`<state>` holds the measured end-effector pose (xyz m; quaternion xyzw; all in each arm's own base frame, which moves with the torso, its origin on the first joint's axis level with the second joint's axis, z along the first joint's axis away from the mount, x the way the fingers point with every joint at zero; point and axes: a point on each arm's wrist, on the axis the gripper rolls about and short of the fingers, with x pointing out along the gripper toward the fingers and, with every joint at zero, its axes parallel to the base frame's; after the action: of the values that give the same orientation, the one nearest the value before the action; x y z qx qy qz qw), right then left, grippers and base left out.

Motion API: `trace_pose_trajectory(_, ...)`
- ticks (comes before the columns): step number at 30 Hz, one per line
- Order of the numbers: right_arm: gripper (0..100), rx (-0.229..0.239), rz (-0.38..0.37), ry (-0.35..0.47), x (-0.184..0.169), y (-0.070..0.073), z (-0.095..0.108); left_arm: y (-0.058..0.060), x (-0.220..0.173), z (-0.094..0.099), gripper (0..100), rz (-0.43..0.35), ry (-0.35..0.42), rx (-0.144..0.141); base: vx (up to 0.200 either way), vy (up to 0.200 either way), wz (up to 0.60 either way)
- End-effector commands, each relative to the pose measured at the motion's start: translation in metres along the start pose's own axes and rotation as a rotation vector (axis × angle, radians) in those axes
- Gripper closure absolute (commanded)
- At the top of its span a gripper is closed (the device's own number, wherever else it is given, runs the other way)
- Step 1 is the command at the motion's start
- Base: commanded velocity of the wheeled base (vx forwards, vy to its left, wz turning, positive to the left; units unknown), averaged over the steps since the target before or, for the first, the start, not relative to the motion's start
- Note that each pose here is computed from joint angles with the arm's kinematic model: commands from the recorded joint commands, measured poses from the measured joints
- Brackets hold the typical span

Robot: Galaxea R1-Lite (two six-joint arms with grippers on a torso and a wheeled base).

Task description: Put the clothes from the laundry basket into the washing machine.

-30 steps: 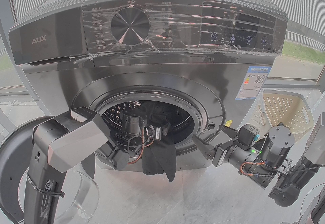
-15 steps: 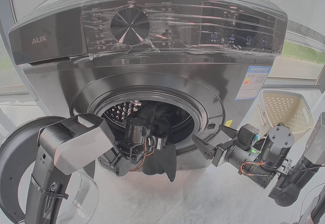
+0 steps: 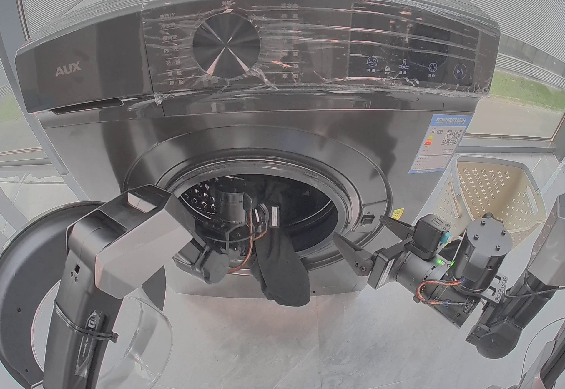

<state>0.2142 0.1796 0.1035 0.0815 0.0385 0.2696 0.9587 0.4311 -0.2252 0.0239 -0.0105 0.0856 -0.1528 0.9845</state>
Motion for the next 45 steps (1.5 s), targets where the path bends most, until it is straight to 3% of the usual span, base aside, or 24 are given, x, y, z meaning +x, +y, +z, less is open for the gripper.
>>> trace_pose_trajectory(1, 0, 0.001, 0.001, -0.006, 0.001, 0.000, 0.001, 0.023, 0.019, 0.032, 100, 0.099, -0.138, -0.039, 0.000, 0.000, 0.00)
trace_pose_trajectory(8, 0, 0.002, 0.000, -0.012, 0.002, 0.000, 0.002, 0.028, 0.022, 0.029, 100, 0.115, -0.137, -0.039, 0.000, 0.000, 0.00)
trace_pose_trajectory(9, 0, 0.002, 0.000, -0.012, 0.002, 0.000, 0.002, 0.028, 0.022, 0.029, 0, 0.115, -0.137, -0.039, 0.000, 0.000, 0.00)
trace_pose_trajectory(14, 0, 0.003, 0.000, -0.010, 0.002, 0.000, 0.002, 0.022, 0.019, 0.027, 0, 0.103, -0.122, -0.050, 0.000, 0.000, 0.00)
trace_pose_trajectory(18, 0, 0.003, 0.001, -0.010, 0.002, 0.001, 0.002, 0.007, -0.001, 0.019, 0, 0.070, -0.040, -0.030, 0.000, 0.000, 0.00)
trace_pose_trajectory(20, 0, 0.006, 0.003, -0.011, 0.003, 0.001, 0.002, -0.001, -0.015, 0.006, 0, 0.041, 0.057, -0.006, 0.000, 0.000, 0.00)
trace_pose_trajectory(23, 0, 0.006, 0.005, -0.011, 0.002, 0.002, 0.002, -0.008, -0.027, -0.005, 0, -0.012, 0.132, 0.009, 0.000, 0.000, 0.00)
trace_pose_trajectory(38, 0, 0.006, 0.004, -0.013, 0.002, 0.001, 0.002, -0.010, -0.024, -0.041, 0, -0.034, 0.218, 0.036, 0.000, 0.000, 0.00)
trace_pose_trajectory(39, 0, 0.007, 0.005, -0.014, 0.002, 0.002, 0.002, -0.010, -0.022, -0.046, 100, -0.033, 0.224, 0.039, 0.000, 0.000, 0.00)
trace_pose_trajectory(45, 0, 0.007, 0.004, -0.014, 0.002, 0.001, 0.003, -0.010, -0.018, -0.048, 100, -0.032, 0.216, 0.037, 0.000, 0.000, 0.00)
